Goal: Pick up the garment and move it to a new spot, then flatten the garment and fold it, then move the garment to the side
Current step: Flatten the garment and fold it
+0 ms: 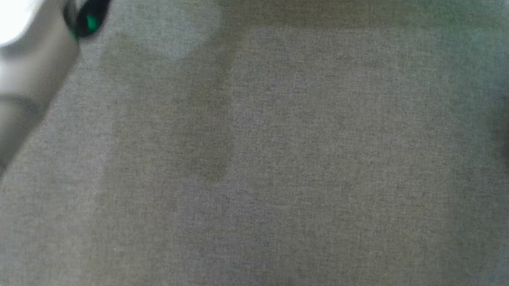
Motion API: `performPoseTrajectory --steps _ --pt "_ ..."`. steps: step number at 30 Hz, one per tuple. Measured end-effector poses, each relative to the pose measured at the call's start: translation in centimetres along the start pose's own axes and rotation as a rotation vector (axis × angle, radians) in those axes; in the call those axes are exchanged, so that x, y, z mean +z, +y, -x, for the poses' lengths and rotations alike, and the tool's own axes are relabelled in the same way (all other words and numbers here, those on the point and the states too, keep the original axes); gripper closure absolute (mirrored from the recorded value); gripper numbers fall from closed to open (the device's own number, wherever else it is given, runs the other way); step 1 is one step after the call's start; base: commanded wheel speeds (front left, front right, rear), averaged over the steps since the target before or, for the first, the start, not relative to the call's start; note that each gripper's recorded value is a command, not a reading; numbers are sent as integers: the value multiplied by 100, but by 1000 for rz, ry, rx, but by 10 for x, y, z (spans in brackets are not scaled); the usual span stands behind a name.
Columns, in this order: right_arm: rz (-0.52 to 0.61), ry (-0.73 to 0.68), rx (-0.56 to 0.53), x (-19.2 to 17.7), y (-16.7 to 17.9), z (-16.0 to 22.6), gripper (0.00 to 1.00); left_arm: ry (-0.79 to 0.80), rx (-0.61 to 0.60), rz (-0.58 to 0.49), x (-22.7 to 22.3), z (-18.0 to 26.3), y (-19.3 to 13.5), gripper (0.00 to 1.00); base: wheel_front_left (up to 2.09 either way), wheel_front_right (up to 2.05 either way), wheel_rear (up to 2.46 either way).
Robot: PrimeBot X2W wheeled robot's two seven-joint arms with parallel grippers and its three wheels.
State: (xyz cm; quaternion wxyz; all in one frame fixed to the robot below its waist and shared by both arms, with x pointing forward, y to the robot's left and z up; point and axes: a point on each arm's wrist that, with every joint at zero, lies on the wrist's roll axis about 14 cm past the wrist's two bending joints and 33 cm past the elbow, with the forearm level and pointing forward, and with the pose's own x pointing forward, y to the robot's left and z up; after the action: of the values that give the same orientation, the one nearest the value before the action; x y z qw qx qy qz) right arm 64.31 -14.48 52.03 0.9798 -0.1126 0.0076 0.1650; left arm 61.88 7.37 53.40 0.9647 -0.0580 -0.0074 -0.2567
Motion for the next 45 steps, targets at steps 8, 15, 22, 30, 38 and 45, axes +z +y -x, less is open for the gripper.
performPoseTrajectory --steps 8,15,22,30,38,45 --pt "-47 236 73 -68 20 56 100 137 -18 97 -54 58 -28 100 0 0 0" --pt "-28 291 133 -64 22 99 100 239 -82 50 -78 115 -55 100 0 0 0" --pt "-38 337 174 -61 31 146 100 262 -123 12 -75 154 -76 100 0 0 0" --pt "-66 414 189 -73 38 203 100 290 -160 22 -84 199 -110 100 0 0 0" --pt "-87 446 207 -76 45 262 100 280 -174 44 -86 242 -145 100 0 0 0" --pt "-79 424 190 -71 33 276 100 223 -190 64 -70 248 -165 100 0 0 0"
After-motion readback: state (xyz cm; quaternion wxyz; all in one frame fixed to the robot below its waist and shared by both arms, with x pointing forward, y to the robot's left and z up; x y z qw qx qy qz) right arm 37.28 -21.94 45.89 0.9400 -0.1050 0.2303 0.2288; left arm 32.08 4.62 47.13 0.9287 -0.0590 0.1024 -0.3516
